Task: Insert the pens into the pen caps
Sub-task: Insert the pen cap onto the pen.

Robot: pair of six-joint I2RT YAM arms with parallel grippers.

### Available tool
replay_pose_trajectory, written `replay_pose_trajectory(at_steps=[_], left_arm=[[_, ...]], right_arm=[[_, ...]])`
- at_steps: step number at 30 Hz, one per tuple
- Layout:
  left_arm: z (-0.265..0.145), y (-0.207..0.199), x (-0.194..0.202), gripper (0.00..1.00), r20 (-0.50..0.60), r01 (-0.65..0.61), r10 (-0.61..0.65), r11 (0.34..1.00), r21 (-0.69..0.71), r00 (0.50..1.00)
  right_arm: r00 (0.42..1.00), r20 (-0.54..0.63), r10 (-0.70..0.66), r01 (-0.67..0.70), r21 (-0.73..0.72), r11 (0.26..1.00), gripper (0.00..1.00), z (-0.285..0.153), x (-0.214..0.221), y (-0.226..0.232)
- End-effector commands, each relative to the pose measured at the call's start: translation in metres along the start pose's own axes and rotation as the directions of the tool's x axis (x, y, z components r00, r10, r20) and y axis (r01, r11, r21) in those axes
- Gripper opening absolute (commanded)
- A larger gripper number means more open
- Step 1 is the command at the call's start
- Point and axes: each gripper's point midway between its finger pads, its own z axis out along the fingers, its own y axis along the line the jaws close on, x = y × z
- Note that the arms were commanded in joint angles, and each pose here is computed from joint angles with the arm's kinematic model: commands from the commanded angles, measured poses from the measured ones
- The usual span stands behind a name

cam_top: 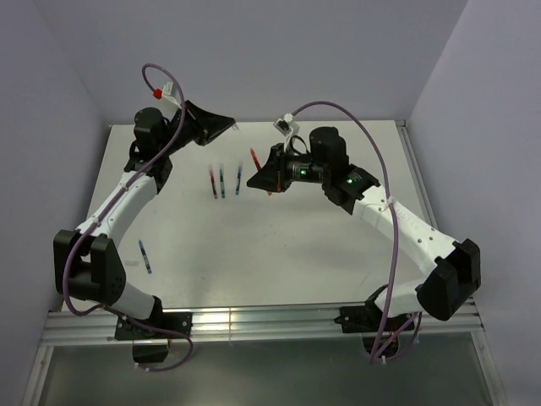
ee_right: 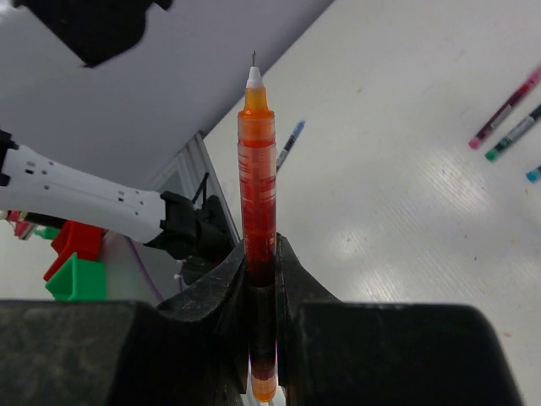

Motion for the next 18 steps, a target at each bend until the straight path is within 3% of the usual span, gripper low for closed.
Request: replay_pose_trajectory(at_steps=[1, 6, 18], left_arm=[[-0.009, -0.067, -0.003, 0.0, -0.021, -0.044, 0.052, 0.955, 0.292, 0.998], [-0.024, -0.091, -0.004, 0.0, -0.011, -0.065, 0.078, 0.898, 0.434, 0.997], [-0.035, -0.078, 0.013, 0.0, -0.055, -0.039, 0.073, 0.881, 0.471, 0.996]], right_arm=[[0.995, 0.088, -0.055, 0.062, -0.081, 0.995, 0.0, -0.002, -0.041, 0.029], [0.994, 0.091, -0.062, 0.068, -0.057, 0.996, 0.0, 0.007, -0.056, 0.027], [0.996, 0.07, -0.058, 0.061, -0.029, 0.998, 0.0, 0.015, -0.05, 0.016]])
